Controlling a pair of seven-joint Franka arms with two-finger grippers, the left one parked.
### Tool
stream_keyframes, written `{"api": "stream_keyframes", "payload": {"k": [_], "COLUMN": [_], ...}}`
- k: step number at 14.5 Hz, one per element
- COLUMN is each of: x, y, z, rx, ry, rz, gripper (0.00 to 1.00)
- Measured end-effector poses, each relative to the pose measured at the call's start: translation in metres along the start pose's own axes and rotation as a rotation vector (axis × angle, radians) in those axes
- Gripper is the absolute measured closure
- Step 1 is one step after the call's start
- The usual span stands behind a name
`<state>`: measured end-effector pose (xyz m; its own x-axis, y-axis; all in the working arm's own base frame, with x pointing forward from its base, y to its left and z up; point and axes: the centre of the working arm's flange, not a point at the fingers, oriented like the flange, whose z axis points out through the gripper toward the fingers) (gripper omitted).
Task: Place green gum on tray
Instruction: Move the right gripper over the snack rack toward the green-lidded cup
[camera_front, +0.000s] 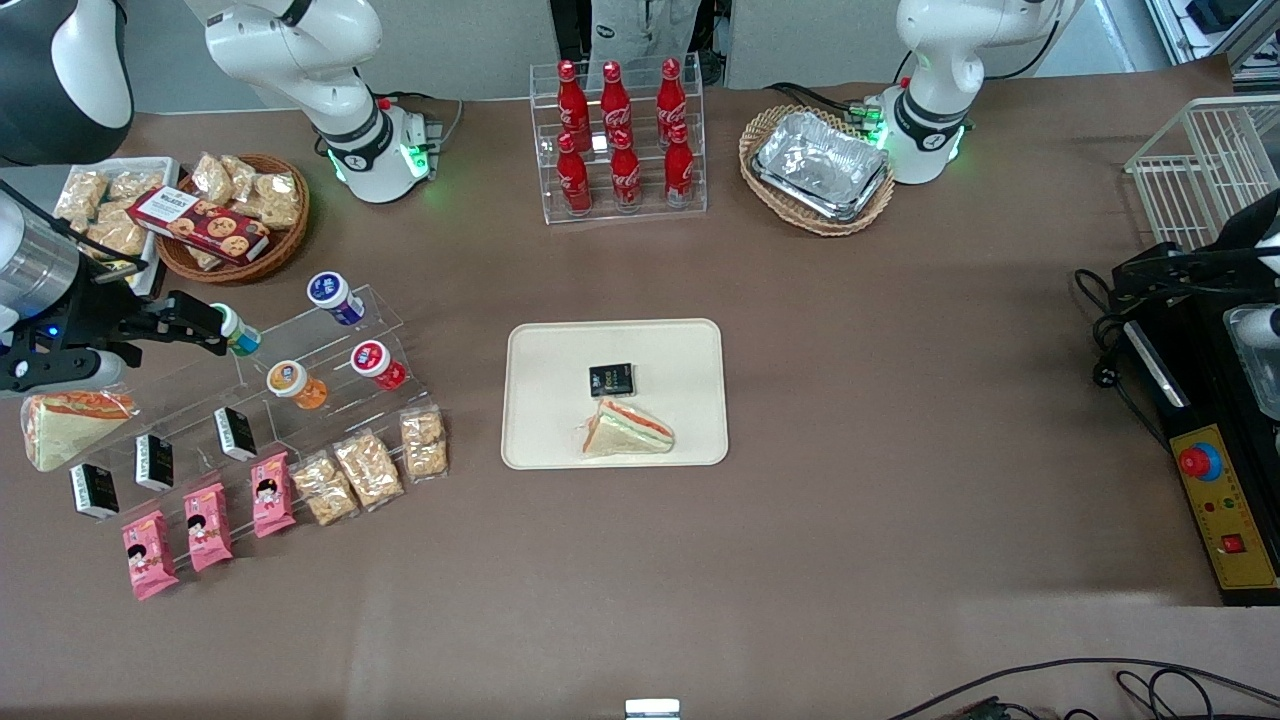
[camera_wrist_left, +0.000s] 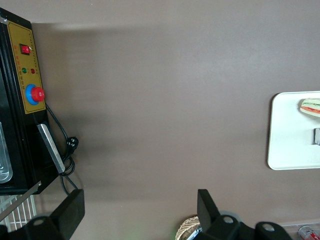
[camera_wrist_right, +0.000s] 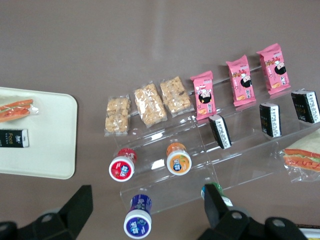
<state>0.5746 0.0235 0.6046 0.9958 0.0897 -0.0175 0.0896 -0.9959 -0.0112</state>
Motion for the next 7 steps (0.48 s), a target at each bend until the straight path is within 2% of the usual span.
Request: {"api": "stream_keyframes", "payload": {"k": [3, 7], "x": [-0.012, -0.050], "y": [0.001, 0.009], "z": [-0.002, -0.001], "rx": [0.005, 0.020], "ry": [-0.016, 0.003], "rz": [-0.001, -0.041], "gripper": [0.00, 0.00]}}
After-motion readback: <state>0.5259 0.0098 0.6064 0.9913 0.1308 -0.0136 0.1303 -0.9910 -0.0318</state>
